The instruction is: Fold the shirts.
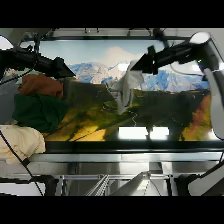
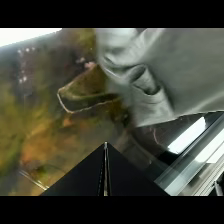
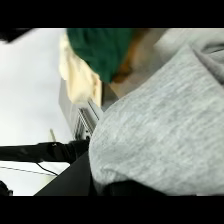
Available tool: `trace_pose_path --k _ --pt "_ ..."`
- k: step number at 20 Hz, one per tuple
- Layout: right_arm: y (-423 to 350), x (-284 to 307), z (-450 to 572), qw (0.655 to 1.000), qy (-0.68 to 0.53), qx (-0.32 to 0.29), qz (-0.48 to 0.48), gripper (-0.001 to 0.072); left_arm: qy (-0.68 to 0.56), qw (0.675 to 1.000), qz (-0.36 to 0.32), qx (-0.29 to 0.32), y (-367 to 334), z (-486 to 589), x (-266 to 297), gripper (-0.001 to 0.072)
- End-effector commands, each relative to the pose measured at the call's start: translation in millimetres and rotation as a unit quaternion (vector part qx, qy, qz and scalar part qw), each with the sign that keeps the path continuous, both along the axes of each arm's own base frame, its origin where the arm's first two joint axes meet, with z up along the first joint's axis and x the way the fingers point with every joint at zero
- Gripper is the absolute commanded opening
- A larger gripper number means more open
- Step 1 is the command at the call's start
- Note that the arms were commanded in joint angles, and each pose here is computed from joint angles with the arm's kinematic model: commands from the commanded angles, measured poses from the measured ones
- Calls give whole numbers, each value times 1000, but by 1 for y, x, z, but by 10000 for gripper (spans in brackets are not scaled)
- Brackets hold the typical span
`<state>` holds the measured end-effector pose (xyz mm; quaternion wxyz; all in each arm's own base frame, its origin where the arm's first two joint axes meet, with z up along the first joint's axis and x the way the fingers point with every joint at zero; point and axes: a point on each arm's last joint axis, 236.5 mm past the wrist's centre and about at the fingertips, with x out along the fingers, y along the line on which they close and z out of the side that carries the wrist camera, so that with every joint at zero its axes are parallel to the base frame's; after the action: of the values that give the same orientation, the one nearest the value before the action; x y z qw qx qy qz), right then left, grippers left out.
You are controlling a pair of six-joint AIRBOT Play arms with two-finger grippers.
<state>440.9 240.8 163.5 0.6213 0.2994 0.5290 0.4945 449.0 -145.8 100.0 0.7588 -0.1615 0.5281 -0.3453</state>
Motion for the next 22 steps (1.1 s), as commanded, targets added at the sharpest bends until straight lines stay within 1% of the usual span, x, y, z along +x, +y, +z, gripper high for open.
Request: trace_pose_path --k 1,4,6,8,9,12,14,16,17,19,20,21,22 --pt "-14 -3 72 995 -82 9 -49 22 -1 1000 -6 1 -5 0 -2 -1" --pt "-46 11 74 992 -86 3 -88 22 -4 1000 -27 3 -16 -1 -8 -1" --pt "-87 30 56 986 -78 -44 -139 21 3 999 -42 4 -23 -1 -15 -1" --pt "-145 51 34 970 -54 -97 -218 21 3 999 -49 4 -29 -1 -17 -1" --pt "-175 63 30 958 -49 -110 -262 21 4 999 -53 4 -32 -1 -19 -1" --pt "-266 95 37 911 -60 -107 -395 21 3 998 -65 4 -43 -1 -23 -1" --pt "-343 115 37 854 -93 -136 -494 21 1 997 -73 3 -52 -1 -26 -1" --pt "-416 125 31 796 -107 -157 -575 22 -7 997 -74 3 -60 0 -24 -1" --pt "-441 124 27 780 -106 -154 -597 22 -12 997 -72 2 -63 0 -22 -1" --pt "-480 110 16 762 -89 -161 -620 22 -21 997 -70 2 -69 1 -19 -1" --pt "-499 94 6 757 -69 -177 -626 21 -25 997 -69 1 -71 2 -18 -1" --pt "-519 71 -13 745 -23 -202 -635 21 -28 997 -69 1 -74 2 -17 -1" --pt "-541 40 -36 723 38 -236 -648 21 -30 997 -67 1 -74 2 -16 -1"
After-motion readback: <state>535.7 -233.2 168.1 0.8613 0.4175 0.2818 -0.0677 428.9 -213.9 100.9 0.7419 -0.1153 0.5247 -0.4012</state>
